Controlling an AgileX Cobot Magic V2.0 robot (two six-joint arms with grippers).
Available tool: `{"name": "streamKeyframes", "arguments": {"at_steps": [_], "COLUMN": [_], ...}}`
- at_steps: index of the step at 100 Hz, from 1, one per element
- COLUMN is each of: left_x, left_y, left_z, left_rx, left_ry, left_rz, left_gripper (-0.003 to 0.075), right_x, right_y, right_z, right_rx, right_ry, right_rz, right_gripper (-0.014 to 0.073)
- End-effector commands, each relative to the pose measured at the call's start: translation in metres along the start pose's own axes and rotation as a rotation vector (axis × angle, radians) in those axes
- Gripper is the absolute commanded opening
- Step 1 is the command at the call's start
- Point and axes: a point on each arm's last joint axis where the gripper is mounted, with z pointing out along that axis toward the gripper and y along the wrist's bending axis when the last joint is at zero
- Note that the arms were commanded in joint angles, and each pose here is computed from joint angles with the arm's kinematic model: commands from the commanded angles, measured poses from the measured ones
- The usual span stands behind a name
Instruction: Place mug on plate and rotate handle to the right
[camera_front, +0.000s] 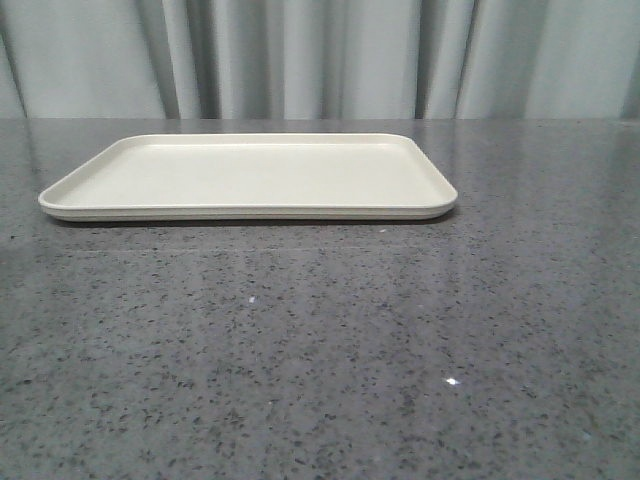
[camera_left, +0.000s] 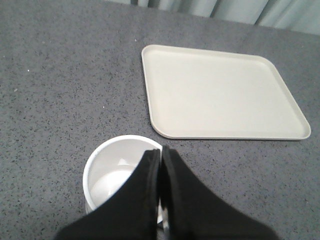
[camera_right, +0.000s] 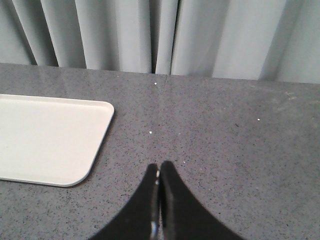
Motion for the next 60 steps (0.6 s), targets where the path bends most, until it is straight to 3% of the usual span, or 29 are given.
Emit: {"name": "streamKeyframes", "arguments": {"at_steps": [1,43,52,60], "left_x": [-0.0207,-0.0239,-0.0232,-0.0217], "left_y": [-0.0063,-0.0053,-0.0052,-0.005], "left_z": [-0.0015,0.0081,0.0081,0.0081], "left_rx": [0.017,0.008,0.007,0.006], "left_ry": [-0.032,0.015,0.022,0.039], "left_rz": [-0.011,0.024,0.034,0.038], "left_gripper": [-0.002,-0.002,-0.0018,0.0026], "right_x": [-0.0154,-0.0099,-0.0086,-0.0084], "right_y": [-0.0007,-0.0009,-0.0008,-0.0008], "right_z": [0.0058,0.0115,0.0114,0.0114], "right_rx": [0.008,0.005,0.004,0.004], "right_ry": [-0.049,0.028,0.042,0.044], "right_rz": [-0.009,-0.007,-0.007,-0.007], "right_gripper": [-0.0065,-0.0053,0.0014,0.0129]}}
